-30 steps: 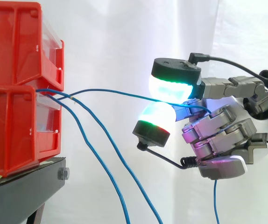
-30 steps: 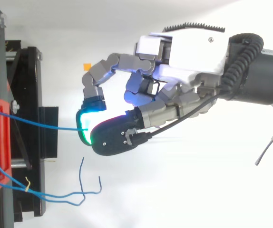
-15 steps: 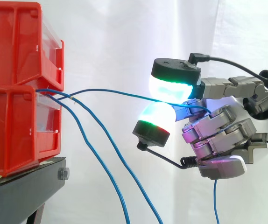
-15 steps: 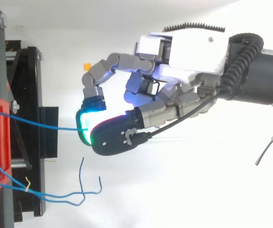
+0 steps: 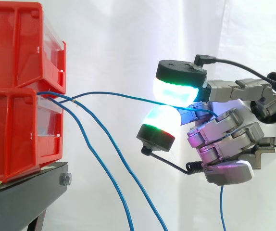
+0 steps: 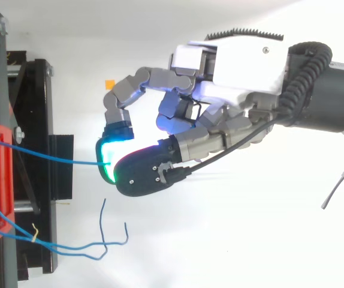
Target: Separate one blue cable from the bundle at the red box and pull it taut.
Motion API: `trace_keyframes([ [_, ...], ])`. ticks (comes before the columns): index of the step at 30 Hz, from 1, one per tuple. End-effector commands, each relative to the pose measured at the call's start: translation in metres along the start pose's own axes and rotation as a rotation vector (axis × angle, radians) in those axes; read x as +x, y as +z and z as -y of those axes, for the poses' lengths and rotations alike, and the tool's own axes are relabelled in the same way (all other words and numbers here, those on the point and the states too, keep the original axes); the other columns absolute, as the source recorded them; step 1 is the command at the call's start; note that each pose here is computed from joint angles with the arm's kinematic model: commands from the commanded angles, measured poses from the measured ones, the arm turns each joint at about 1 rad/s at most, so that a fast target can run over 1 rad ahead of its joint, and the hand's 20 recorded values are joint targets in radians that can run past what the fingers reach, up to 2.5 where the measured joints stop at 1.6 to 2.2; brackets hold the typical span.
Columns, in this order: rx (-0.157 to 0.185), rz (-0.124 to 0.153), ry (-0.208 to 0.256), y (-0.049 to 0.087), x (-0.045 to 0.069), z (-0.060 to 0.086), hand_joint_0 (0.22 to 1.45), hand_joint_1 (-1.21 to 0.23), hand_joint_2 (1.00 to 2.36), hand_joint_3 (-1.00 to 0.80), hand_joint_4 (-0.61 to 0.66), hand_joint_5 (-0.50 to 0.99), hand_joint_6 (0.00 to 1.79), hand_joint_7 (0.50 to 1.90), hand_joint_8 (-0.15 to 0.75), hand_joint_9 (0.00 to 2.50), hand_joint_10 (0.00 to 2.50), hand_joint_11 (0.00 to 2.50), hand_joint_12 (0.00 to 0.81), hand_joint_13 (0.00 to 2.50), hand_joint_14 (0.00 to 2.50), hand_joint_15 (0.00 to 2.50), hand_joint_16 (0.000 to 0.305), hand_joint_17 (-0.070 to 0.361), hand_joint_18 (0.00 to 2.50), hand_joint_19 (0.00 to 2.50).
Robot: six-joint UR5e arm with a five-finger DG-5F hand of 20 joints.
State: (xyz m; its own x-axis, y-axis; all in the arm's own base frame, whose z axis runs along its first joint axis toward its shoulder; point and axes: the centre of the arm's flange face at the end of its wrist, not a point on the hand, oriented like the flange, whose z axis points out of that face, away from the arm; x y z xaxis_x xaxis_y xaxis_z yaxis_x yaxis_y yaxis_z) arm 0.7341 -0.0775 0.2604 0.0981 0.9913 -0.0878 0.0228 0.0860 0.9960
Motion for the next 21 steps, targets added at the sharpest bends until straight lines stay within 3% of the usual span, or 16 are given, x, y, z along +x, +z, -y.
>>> trace_keyframes([
  [1, -0.002, 0.0, 0.0, 0.0, -0.0001, -0.0014, 0.61, -0.67, 1.01, -0.01, 0.13, -0.08, 0.86, 1.17, 0.462, 1.41, 2.5, 1.53, 0.493, 1.5, 2.5, 0.95, 0.091, 0.206, 1.57, 0.73],
  [21, -0.001, 0.0, 0.001, 0.0002, 0.0, -0.0003, 0.61, -0.67, 1.01, -0.01, 0.13, -0.08, 0.86, 1.17, 0.462, 1.41, 2.5, 1.55, 0.494, 1.5, 2.5, 0.95, 0.09, 0.203, 1.55, 0.74],
])
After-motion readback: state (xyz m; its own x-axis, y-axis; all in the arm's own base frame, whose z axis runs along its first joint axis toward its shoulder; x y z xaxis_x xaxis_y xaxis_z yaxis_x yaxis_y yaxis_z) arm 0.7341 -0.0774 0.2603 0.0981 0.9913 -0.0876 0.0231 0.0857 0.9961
